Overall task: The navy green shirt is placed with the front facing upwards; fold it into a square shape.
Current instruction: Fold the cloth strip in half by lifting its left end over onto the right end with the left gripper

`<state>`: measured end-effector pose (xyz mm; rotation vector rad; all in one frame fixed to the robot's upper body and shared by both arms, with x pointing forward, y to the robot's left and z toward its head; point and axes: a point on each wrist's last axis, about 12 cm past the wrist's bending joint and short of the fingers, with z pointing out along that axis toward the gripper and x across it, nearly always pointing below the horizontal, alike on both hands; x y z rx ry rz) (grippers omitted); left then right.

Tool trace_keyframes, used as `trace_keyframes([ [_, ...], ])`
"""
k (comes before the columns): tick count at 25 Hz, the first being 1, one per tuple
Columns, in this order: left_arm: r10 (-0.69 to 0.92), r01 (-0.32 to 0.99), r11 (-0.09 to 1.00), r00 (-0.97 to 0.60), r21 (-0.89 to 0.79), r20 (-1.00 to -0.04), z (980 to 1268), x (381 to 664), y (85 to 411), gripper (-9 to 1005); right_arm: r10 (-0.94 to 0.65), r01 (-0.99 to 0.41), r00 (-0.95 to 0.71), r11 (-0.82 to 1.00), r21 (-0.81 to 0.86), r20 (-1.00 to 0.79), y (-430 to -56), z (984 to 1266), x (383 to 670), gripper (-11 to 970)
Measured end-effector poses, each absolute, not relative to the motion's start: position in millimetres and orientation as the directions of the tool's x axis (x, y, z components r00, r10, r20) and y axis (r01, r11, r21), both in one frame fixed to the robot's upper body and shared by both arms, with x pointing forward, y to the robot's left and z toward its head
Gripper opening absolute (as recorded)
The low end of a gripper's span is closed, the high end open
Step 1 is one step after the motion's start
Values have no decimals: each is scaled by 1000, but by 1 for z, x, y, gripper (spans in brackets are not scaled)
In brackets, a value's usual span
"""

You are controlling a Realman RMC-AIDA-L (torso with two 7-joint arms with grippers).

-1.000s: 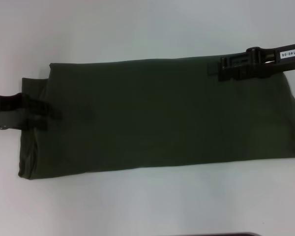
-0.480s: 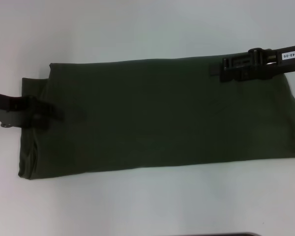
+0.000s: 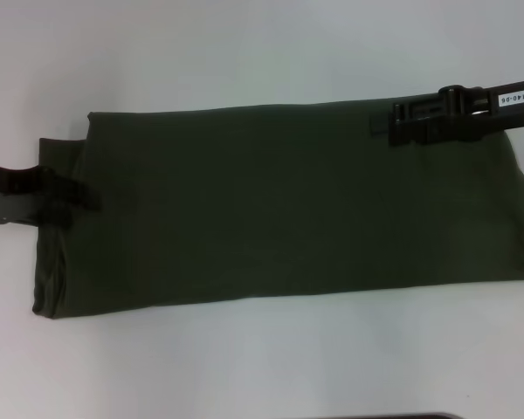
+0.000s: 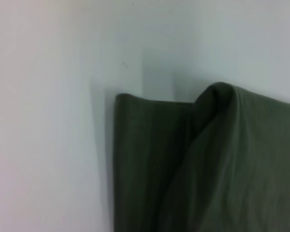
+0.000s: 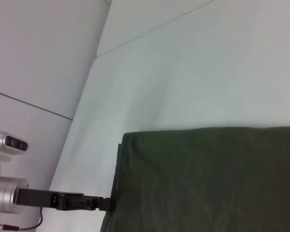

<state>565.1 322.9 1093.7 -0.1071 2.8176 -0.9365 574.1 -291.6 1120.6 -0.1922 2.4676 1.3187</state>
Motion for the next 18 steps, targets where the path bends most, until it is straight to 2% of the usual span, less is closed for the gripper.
trace_keyframes([
  [11,-143,-27,787,-980,-617,-140,1115,564,344,578,38,-268,-937,557,786,-347,-292,1121,573,673],
  [18,-129,-48,823,-986,-566,-103,1112,562,348,579,37,-270,-937,556,786,-347,-293,1122,573,673],
])
